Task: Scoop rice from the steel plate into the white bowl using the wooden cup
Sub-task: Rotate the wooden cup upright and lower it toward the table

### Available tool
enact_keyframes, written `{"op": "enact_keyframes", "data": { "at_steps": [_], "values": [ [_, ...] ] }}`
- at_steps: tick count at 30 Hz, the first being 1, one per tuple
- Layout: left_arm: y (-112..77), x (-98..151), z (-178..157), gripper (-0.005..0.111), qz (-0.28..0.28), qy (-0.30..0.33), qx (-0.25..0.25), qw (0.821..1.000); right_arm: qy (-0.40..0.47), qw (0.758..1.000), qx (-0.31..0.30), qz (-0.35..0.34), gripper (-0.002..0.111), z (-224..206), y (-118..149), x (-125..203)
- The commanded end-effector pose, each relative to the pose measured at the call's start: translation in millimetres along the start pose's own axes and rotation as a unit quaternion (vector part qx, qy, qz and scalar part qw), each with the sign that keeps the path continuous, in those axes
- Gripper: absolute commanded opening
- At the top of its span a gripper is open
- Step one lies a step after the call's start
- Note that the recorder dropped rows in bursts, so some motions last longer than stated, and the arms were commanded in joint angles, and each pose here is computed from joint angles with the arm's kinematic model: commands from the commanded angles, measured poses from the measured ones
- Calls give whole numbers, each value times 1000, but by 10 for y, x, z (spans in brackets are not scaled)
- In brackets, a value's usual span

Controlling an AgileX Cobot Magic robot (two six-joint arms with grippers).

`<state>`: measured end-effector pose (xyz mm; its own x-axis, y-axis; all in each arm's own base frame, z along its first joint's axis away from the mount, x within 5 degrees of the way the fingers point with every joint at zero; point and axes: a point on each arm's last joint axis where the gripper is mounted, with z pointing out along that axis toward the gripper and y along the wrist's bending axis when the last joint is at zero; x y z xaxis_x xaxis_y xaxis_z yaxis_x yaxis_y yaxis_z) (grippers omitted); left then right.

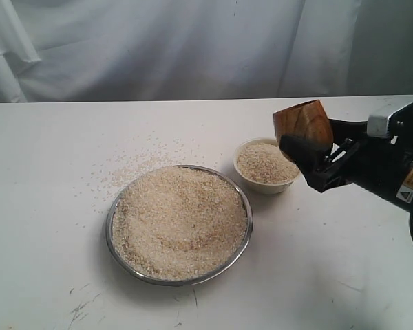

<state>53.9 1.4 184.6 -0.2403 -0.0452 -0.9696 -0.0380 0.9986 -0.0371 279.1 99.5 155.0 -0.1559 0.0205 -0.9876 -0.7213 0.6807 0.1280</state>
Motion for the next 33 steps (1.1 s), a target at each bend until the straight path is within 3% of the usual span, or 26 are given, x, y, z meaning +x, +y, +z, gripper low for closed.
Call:
{"op": "enact_keyframes", "data": {
  "at_steps": [1, 11, 23, 33],
  "values": [
    [-1, 2, 2, 0, 0, -6, 1, 1000, -11, 999, -28, -17, 0, -18, 66, -36],
    [-1, 2, 2, 0, 0, -6, 1, 1000, 3, 999, -41, -13, 0, -67, 24, -2],
    [-1, 2, 2, 0, 0, -6, 1, 1000, 67, 996, -62, 11, 0, -240, -224, 333],
    [-1, 2, 2, 0, 0, -6, 1, 1000, 70, 995, -62, 29, 0, -237, -225, 349]
  ]
}}
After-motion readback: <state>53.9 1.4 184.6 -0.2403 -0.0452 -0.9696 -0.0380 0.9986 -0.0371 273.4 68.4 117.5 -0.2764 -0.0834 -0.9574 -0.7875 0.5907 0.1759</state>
